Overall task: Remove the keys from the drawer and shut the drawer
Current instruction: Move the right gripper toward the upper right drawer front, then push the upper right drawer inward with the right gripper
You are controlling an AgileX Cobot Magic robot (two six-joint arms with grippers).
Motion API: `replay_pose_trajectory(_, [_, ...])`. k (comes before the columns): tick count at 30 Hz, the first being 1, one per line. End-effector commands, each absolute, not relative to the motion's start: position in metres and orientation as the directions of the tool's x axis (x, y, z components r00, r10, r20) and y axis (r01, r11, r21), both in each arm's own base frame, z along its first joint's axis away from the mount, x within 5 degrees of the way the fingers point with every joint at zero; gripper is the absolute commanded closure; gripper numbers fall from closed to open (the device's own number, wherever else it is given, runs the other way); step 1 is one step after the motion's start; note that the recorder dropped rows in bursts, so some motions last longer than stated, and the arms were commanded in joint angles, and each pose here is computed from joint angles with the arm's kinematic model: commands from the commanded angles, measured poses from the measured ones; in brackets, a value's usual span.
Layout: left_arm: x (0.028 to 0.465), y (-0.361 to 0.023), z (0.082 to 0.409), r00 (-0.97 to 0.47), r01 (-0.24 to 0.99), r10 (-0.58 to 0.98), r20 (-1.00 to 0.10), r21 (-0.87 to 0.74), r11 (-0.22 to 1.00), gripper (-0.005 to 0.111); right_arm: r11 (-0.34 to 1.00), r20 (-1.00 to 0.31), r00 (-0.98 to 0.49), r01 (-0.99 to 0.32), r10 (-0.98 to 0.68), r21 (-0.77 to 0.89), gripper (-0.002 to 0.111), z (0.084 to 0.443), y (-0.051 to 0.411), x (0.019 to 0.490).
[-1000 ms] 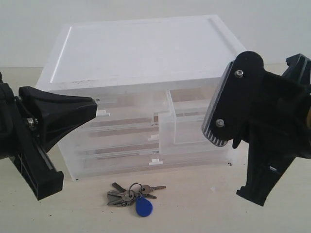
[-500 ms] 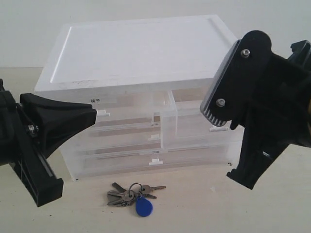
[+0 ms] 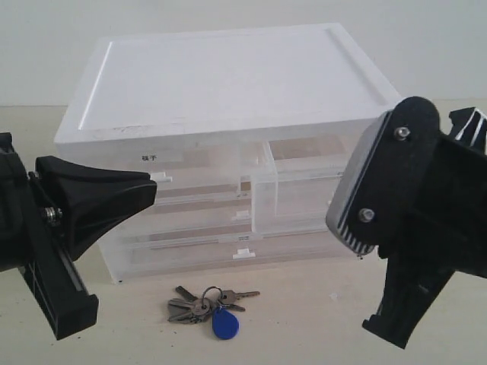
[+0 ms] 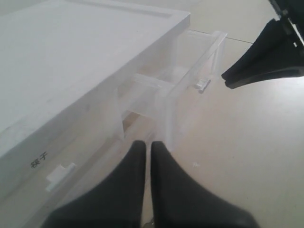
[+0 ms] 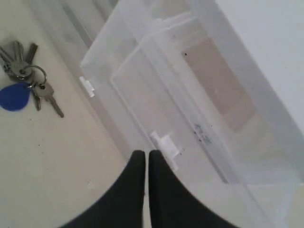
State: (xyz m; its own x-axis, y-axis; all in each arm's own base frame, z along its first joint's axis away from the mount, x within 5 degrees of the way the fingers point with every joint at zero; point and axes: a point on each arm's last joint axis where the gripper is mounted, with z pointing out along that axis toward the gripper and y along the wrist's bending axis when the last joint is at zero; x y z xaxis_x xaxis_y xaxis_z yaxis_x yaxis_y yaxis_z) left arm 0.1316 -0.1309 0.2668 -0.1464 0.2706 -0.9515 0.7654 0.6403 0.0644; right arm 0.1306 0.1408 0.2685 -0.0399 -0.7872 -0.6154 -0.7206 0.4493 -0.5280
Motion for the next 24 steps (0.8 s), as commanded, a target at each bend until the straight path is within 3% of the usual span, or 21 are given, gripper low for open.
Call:
replay_pose_trajectory(1, [0.13, -0.13, 0.267, -0.157, 0.765, 0.252, -0.955, 0.043, 0.642, 0.102, 0.402, -0.564, -0.027, -0.73, -0.825, -0.553, 0.108, 0.259, 0.149, 0.137])
replay_pose_trajectory(24, [0.13, -0.13, 0.267, -0.162, 0.764, 0.247, -0.955, 0.037, 0.644, 0.102, 0.411, -0.531, 0.077, -0.542, -0.844, -0.733, 0.108, 0.256, 0.168, 0.167])
